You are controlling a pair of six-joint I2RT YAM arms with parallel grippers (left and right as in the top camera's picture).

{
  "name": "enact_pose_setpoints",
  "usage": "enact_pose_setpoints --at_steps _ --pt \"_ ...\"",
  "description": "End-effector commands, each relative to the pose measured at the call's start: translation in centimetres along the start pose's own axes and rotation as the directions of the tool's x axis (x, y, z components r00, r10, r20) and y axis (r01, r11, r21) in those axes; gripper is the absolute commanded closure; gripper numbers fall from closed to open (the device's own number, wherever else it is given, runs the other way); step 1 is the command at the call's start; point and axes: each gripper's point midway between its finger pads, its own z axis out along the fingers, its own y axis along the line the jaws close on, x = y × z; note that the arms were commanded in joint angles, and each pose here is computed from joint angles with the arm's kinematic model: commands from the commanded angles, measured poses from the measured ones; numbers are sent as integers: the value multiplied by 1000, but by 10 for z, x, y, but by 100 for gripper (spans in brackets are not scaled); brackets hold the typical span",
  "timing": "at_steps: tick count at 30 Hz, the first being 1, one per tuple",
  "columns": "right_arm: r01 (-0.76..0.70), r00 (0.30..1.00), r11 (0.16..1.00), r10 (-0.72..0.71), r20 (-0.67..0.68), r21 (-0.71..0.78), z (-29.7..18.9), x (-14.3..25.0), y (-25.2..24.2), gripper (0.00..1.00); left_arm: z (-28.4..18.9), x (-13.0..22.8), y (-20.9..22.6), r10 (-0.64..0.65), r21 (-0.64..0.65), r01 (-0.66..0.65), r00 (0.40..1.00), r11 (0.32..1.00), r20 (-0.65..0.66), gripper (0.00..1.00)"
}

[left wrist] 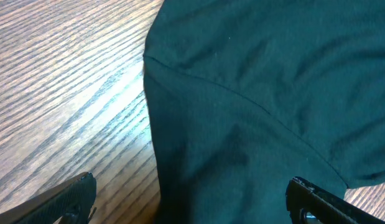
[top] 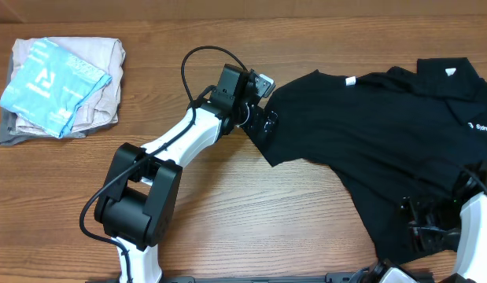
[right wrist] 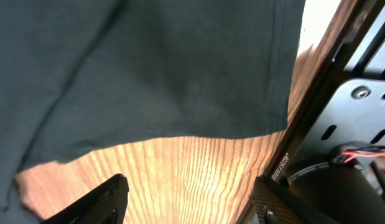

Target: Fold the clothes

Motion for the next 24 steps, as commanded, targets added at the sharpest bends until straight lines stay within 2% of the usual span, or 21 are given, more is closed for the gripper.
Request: enact_pose_setpoints --at_steps 1,9,12,15,18,22,24 --pt "-75 997 997 74 12 22 8 -1 -6 32 -1 -9 -1 30 -4 -30 999 1000 19 0" --pt "-206 978 978 205 32 23 26 -5 -9 32 -1 -12 -2 33 -5 -33 999 999 30 0" --pt "-208 977 978 208 44 6 39 -9 -8 31 -1 -12 -2 34 -5 -34 999 999 31 0" --pt "-206 977 979 206 55 -11 53 -12 -8 23 -1 -11 -2 32 -4 -32 999 999 25 0" --pt "-200 977 979 202 72 -37 64 -17 -6 23 -1 -10 -1 31 -4 -31 999 1000 21 0" --pt "-195 975 979 200 100 -57 71 -23 -4 25 -1 -8 -2 29 -4 -29 999 1000 16 0" --pt "-195 972 979 200 120 -52 72 -27 -6 34 -1 -8 -2 28 -4 -28 1000 1000 12 0"
